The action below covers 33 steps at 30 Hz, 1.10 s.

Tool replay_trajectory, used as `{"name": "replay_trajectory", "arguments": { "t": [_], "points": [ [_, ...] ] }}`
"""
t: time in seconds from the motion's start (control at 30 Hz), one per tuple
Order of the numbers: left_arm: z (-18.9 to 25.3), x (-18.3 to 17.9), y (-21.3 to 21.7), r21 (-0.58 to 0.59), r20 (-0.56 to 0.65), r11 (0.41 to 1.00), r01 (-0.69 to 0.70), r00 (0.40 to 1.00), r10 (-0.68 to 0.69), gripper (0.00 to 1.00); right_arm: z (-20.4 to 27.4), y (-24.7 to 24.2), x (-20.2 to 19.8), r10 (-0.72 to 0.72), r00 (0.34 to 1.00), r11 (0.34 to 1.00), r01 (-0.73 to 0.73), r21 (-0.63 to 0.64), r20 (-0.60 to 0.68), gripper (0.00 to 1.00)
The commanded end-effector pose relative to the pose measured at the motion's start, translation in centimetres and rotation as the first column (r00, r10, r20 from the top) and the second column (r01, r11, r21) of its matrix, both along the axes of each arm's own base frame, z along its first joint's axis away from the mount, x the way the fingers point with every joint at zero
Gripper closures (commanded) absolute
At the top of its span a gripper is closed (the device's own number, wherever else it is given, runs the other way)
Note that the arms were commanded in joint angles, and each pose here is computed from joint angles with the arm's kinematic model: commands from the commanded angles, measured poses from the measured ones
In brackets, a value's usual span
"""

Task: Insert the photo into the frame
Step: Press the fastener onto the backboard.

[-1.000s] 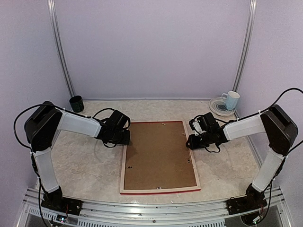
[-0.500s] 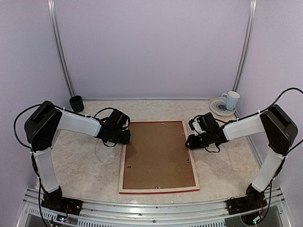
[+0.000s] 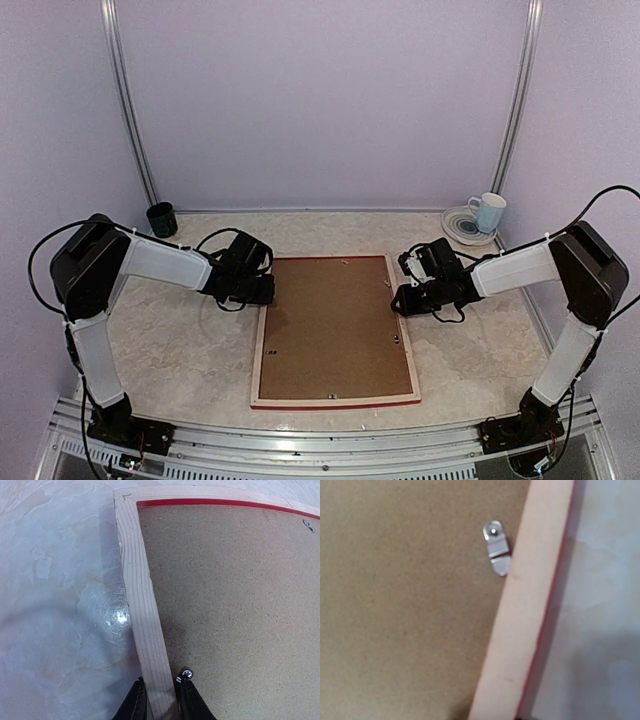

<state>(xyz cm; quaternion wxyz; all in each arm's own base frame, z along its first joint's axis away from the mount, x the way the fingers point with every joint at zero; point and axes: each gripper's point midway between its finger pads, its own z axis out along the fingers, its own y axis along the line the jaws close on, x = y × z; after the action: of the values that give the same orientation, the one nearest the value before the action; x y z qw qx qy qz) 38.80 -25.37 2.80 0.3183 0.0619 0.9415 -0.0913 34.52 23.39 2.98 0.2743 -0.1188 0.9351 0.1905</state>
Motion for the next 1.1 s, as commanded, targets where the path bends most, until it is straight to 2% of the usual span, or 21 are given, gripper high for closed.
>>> {"name": "replay_trajectory", "arguments": {
  "t": [0.0,0.17,0.33,0.77,1.07],
  "points": [
    [-0.8,-1.0,1.4,0.027,-0.032,0.999,-0.022,0.999,0.023,0.7,-1.1,-0.2,-0.6,0.017,0.999,1.0,-0.018,-0.019,-0.032,0.7],
    [0.9,-0.8,1.2,-0.016,0.01,1.0,-0.026,1.0,0.026,0.55,-1.1,-0.2,-0.6,0.016,0.999,1.0,-0.017,-0.019,-0.03,0.68],
    [2.4,-0.9,1.1,-0.074,0.052,0.997,-0.031,0.998,0.035,0.49,-1.3,-0.1,-0.6,0.018,0.999,1.0,-0.019,-0.019,-0.034,0.66],
    [1.9,-2.6,1.2,-0.186,0.033,0.982,-0.004,0.999,0.011,0.49,1.9,-0.5,0.2,0.009,0.999,0.999,-0.008,-0.031,0.042,0.41],
    [1.6,-3.8,0.7,-0.243,0.044,0.969,0.041,0.999,-0.031,0.49,4.7,-1.4,2.2,-0.053,0.995,0.997,0.058,-0.058,0.088,0.34]
  ]
}}
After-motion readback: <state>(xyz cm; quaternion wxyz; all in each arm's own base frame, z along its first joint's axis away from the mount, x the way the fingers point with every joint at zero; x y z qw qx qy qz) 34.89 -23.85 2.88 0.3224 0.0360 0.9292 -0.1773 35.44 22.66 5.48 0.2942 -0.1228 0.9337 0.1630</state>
